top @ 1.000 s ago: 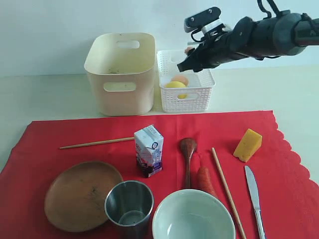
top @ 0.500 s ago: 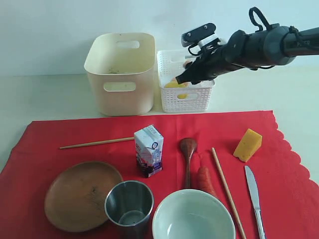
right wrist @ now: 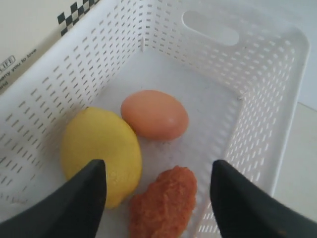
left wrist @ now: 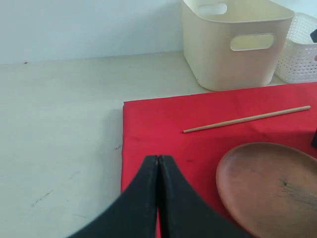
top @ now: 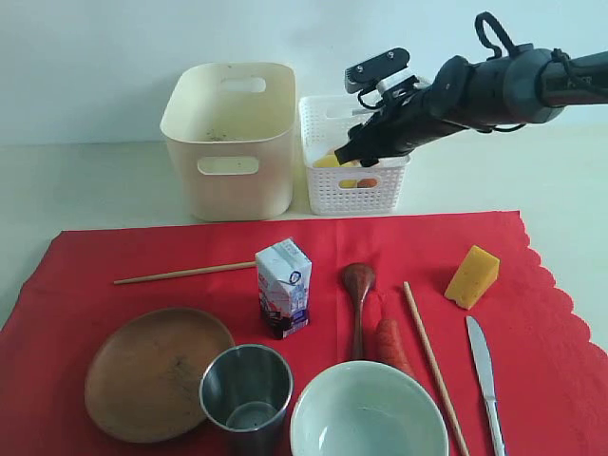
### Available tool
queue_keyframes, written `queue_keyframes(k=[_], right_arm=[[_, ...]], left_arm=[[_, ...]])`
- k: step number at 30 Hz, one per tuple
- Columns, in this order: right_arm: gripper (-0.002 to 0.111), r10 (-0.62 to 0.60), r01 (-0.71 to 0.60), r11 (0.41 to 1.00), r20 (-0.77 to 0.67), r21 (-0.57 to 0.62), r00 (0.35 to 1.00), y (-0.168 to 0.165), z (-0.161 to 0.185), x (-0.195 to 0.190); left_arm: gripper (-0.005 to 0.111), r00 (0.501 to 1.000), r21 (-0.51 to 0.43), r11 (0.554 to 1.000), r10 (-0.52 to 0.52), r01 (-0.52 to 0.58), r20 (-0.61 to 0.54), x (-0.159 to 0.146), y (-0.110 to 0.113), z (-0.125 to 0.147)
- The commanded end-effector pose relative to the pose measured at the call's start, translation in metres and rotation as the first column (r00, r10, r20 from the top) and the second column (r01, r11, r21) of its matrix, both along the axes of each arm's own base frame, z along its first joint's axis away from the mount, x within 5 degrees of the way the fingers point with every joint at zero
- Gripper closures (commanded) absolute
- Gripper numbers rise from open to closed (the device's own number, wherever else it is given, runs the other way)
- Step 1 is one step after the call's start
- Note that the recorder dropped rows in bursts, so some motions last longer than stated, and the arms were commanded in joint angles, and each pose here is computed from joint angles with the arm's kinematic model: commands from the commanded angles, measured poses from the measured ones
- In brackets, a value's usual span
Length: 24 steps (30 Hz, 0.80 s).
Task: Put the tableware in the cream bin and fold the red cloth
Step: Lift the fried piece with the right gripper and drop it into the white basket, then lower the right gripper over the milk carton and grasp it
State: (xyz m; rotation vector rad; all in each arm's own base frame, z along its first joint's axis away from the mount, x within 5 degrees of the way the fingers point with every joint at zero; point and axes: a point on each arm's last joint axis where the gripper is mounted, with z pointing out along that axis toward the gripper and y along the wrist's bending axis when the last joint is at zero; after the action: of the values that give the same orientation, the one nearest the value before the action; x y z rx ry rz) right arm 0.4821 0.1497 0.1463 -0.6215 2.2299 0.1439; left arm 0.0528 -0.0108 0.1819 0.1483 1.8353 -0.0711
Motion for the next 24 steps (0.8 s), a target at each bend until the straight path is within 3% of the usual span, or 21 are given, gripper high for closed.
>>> queue_keyframes(k=[1, 11, 24], right_arm=[[0.047, 0.006, -0.006, 1.000, 0.032, 0.021, 0.999, 0.000, 0.030, -0.003], [0.047, 0.071, -0.070, 0.996, -0.016, 0.045, 0.997, 0.000, 0.084, -0.026], [0.047, 0.198, -0.172, 0.977, -0.225, 0.127, 0.954, -0.006, 0.175, -0.100]], left_arm=[[0.107, 1.000, -0.004, 1.000, 0.005, -0.005, 0.009, 0.000, 0.000, 0.000], [0.107, 1.000, -0.004, 1.000, 0.005, -0.005, 0.009, 0.000, 0.000, 0.000], [0.107, 1.000, -0.004, 1.000, 0.005, -0.005, 0.009, 0.000, 0.000, 0.000]])
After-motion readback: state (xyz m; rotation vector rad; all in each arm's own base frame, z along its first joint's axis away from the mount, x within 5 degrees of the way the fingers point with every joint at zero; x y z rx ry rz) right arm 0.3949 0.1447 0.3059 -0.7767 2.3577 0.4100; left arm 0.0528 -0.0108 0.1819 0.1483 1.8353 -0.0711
